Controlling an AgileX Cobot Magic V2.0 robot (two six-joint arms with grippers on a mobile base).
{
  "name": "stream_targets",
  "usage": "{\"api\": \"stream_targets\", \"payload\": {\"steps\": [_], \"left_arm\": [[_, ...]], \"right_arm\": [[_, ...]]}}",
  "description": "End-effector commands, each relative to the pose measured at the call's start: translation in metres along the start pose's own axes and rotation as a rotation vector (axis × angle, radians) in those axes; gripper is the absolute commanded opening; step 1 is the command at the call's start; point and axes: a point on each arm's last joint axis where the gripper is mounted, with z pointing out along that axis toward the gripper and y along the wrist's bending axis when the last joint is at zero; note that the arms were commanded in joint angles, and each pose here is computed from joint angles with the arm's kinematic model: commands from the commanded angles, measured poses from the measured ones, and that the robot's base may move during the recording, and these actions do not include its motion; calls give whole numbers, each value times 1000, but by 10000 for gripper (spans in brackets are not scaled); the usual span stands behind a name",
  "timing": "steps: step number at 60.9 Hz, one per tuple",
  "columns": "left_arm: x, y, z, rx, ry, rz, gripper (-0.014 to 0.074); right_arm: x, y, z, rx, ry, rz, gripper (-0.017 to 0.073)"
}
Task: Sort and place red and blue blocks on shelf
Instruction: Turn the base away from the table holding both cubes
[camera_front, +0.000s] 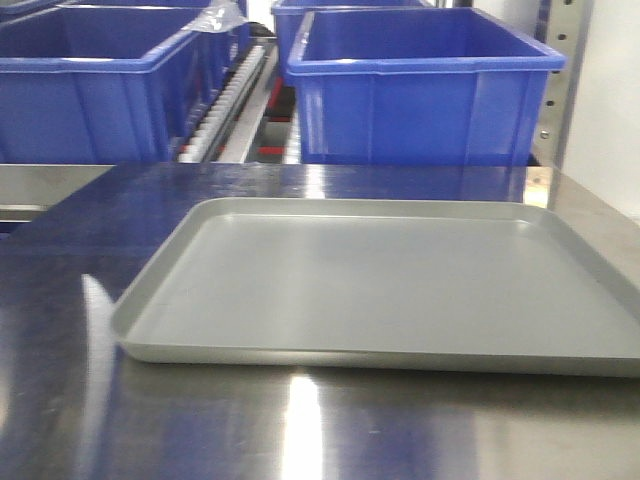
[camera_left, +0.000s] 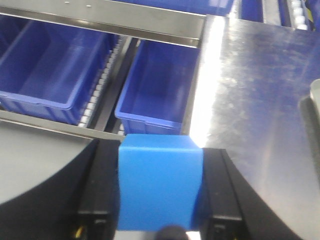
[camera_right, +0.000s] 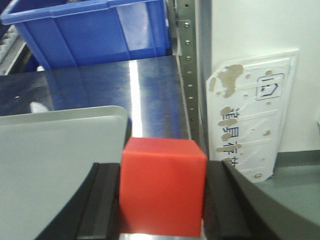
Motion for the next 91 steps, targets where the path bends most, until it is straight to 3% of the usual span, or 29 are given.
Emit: {"api": "stream_targets", "payload": {"steps": [1, 91], "left_arm": [[-15, -4, -4, 36, -95, 10, 122], [-15, -4, -4, 36, -95, 10, 122]], "right_arm": [[-16, 4, -2, -23, -106, -21, 53], [-16, 4, -2, -23, -106, -21, 53]]}}
